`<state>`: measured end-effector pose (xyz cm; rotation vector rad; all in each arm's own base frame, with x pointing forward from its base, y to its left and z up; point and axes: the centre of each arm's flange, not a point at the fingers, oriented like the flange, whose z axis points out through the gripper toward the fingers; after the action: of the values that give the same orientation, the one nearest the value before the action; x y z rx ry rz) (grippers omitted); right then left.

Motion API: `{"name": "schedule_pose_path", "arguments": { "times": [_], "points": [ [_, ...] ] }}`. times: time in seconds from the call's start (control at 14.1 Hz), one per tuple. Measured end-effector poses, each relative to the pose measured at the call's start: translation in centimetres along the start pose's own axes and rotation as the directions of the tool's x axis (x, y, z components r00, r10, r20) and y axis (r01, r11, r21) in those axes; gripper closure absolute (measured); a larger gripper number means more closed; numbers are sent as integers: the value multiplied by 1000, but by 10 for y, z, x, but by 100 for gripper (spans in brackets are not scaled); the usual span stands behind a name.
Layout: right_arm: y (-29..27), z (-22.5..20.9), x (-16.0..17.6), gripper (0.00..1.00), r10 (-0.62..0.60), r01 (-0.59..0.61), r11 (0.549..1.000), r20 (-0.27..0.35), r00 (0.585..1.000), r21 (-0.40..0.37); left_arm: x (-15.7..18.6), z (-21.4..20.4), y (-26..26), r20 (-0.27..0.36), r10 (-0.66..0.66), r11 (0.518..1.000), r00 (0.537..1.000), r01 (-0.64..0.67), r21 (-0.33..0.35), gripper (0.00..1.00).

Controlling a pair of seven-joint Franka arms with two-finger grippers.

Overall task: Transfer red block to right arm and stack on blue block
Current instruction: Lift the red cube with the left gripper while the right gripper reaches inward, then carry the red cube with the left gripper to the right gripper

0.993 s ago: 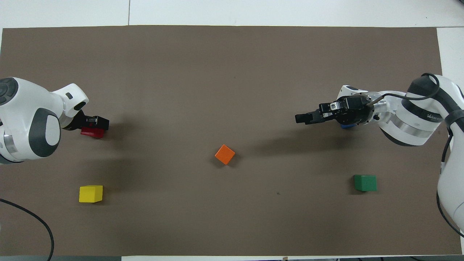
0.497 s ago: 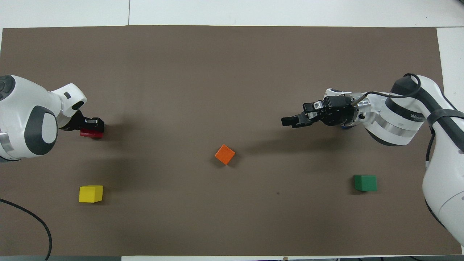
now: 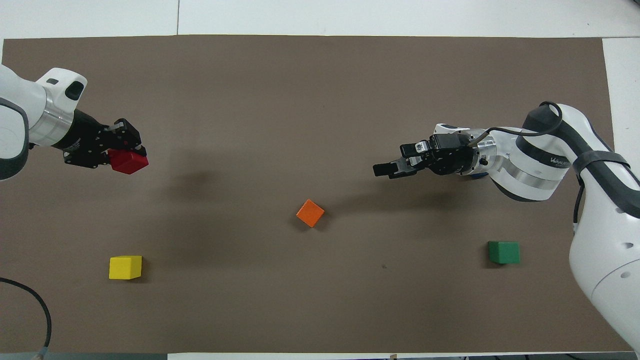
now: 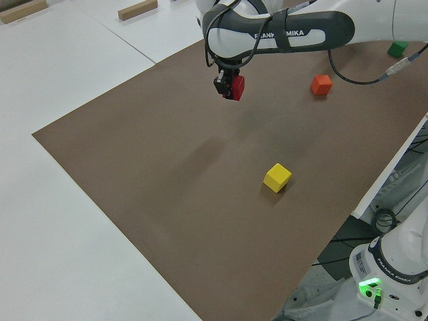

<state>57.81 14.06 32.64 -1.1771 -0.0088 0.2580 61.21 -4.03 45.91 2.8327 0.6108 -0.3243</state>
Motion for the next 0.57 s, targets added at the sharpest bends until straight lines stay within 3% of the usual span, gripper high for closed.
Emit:
{"name": "schedule_pose_path", "arguments": {
  "times": [0.14, 0.28, 0.57],
  "points": [
    [0, 0, 0, 0, 0, 0, 1000, 0, 1000, 1, -30, -25, 41, 16, -182, 981, 983, 183, -65, 45],
    [1, 4, 1, 0, -1, 1, 1000, 1, 1000, 7, -67, -41, 79, 67, -363, 921, 929, 369, -121, 45],
    [5, 18, 4, 0, -1, 1, 1000, -5, 1000, 16, -132, -54, 162, 166, -623, 739, 764, 645, -196, 45]
  ]
}}
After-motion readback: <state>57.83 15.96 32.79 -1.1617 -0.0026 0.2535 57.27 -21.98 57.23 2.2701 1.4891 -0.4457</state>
